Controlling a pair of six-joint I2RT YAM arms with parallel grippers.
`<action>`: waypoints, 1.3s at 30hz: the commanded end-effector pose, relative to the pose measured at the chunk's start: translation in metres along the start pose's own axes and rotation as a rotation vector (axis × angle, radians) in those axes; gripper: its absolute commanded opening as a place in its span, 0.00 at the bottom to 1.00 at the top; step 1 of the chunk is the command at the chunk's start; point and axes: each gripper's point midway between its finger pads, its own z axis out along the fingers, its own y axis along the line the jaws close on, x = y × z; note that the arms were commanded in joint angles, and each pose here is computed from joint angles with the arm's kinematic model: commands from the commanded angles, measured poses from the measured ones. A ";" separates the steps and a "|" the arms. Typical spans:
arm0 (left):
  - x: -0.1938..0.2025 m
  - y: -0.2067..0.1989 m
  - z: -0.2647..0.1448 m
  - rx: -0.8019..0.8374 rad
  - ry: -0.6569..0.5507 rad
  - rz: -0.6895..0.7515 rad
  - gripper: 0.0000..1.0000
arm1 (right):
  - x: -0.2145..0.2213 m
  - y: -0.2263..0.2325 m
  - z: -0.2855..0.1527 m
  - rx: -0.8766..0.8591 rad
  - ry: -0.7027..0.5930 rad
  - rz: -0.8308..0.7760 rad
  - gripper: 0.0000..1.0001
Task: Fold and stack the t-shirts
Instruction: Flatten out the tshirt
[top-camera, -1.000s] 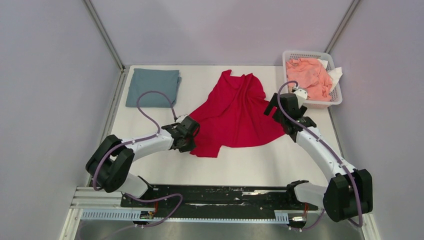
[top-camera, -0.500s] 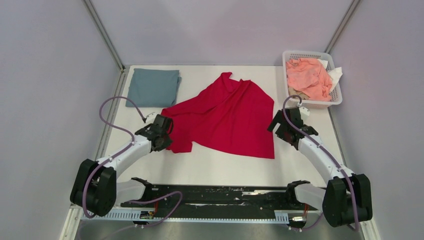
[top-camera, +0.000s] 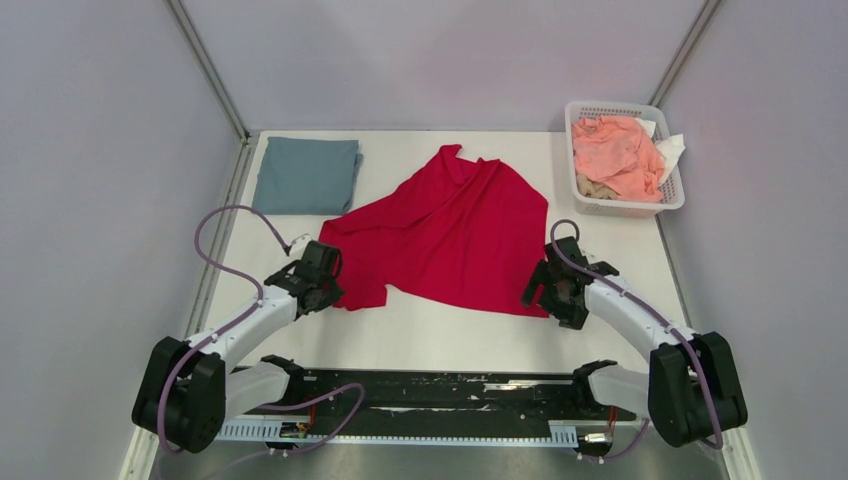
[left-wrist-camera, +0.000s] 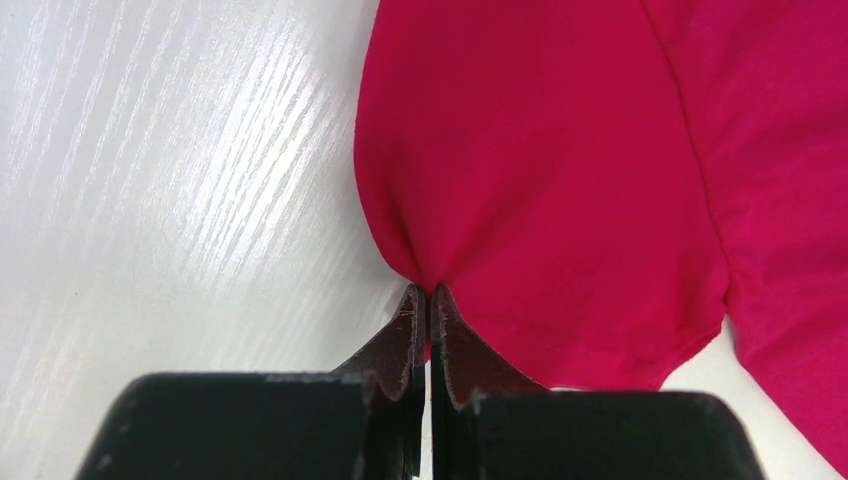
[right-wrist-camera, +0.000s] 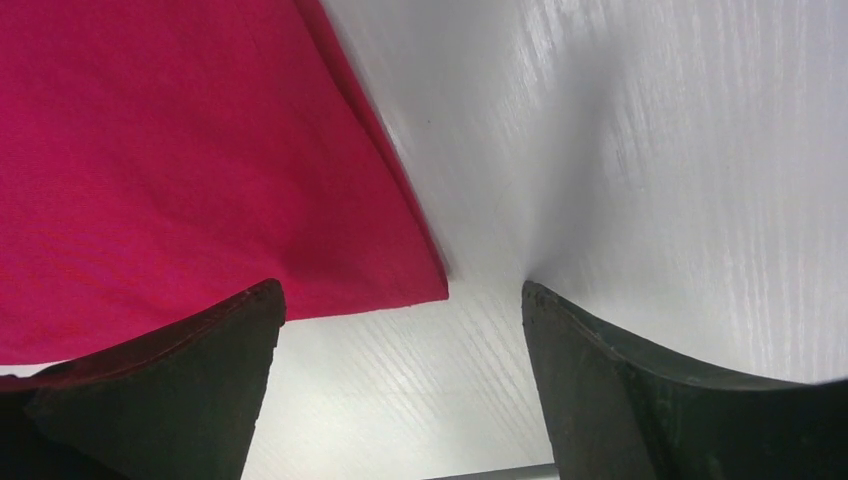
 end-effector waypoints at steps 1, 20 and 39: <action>-0.009 -0.009 -0.001 0.039 -0.035 -0.009 0.00 | -0.002 -0.002 -0.004 0.070 -0.024 0.027 0.87; -0.007 -0.010 -0.002 0.061 -0.035 -0.009 0.00 | 0.005 0.002 0.016 0.191 -0.013 -0.004 0.48; -0.034 -0.040 -0.005 0.112 -0.066 -0.005 0.00 | -0.081 0.059 -0.006 0.072 -0.280 -0.070 0.00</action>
